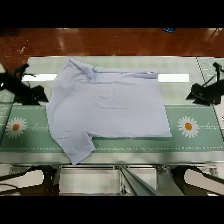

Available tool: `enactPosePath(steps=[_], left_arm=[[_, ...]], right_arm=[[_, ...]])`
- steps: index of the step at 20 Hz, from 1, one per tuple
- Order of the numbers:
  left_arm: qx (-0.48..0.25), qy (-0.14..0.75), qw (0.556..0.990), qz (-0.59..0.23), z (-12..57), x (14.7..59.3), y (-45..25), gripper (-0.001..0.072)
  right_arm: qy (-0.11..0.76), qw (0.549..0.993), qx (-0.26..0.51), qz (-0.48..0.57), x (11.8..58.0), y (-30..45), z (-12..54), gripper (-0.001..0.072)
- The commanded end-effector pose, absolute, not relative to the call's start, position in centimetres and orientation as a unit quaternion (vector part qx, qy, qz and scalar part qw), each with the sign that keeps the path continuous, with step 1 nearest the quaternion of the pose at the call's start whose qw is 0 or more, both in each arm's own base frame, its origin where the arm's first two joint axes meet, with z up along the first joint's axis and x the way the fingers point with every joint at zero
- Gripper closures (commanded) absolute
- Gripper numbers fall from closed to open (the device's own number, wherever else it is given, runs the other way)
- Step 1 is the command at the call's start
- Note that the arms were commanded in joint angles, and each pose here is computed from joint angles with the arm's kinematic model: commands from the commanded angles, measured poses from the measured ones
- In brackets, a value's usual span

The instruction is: Fold the shirts.

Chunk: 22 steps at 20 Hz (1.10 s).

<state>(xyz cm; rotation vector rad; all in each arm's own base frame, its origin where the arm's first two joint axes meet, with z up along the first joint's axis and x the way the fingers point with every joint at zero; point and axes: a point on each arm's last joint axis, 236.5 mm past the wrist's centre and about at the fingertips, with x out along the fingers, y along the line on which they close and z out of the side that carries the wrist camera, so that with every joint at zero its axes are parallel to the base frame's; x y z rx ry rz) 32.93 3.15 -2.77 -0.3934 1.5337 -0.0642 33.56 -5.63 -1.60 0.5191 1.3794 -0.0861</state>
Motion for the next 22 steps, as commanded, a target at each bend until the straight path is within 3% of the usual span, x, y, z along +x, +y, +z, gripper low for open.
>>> enactPosePath(steps=[1,3,5,9,14,17,18,20,21,22], left_arm=[[-0.3,0.631,0.715,-0.031,-3.8,26.8,2.6,0.0202],[-0.371,0.6,0.709,0.0,-4.4,24.9,3.1,0.0202],[-0.44,0.61,0.658,0.027,-6.1,22.8,2.0,0.0202],[-0.446,0.655,0.609,0.038,-9.0,19.9,1.0,0.0202],[-0.446,0.667,0.596,0.013,-10.7,20.4,-0.8,0.0202],[-0.432,0.66,0.614,0.018,-12.0,21.8,-1.0,0.0225],[-0.423,0.666,0.615,0.015,-12.3,21.9,-1.3,0.0319],[-0.412,0.669,0.618,0.003,-12.2,22.3,-2.1,0.0628],[-0.4,0.669,0.626,-0.007,-12.0,22.6,-2.2,0.0691],[-0.392,0.669,0.632,-0.014,-11.8,23.0,-2.3,0.0692]], right_arm=[[0.541,0.773,0.332,0.006,29.6,-0.5,-2.5,0.0304],[0.515,0.785,0.344,0.028,28.1,1.5,-1.7,0.0304],[0.503,0.795,0.338,0.037,27.2,2.2,-1.1,0.0304],[0.516,0.787,0.333,0.058,26.1,3.2,-0.7,0.0304],[0.51,0.793,0.328,0.06,26.4,3.1,-0.6,0.0304],[0.502,0.801,0.323,0.043,26.8,2.0,-0.8,0.0304],[0.485,0.805,0.343,-0.006,27.3,-0.3,-1.0,0.0304],[0.474,0.799,0.366,-0.062,26.6,-3.9,-1.5,0.0304],[0.497,0.783,0.365,-0.075,24.9,-4.7,-2.4,0.0304],[0.528,0.762,0.364,-0.087,23.0,-5.0,-3.6,0.0304]])
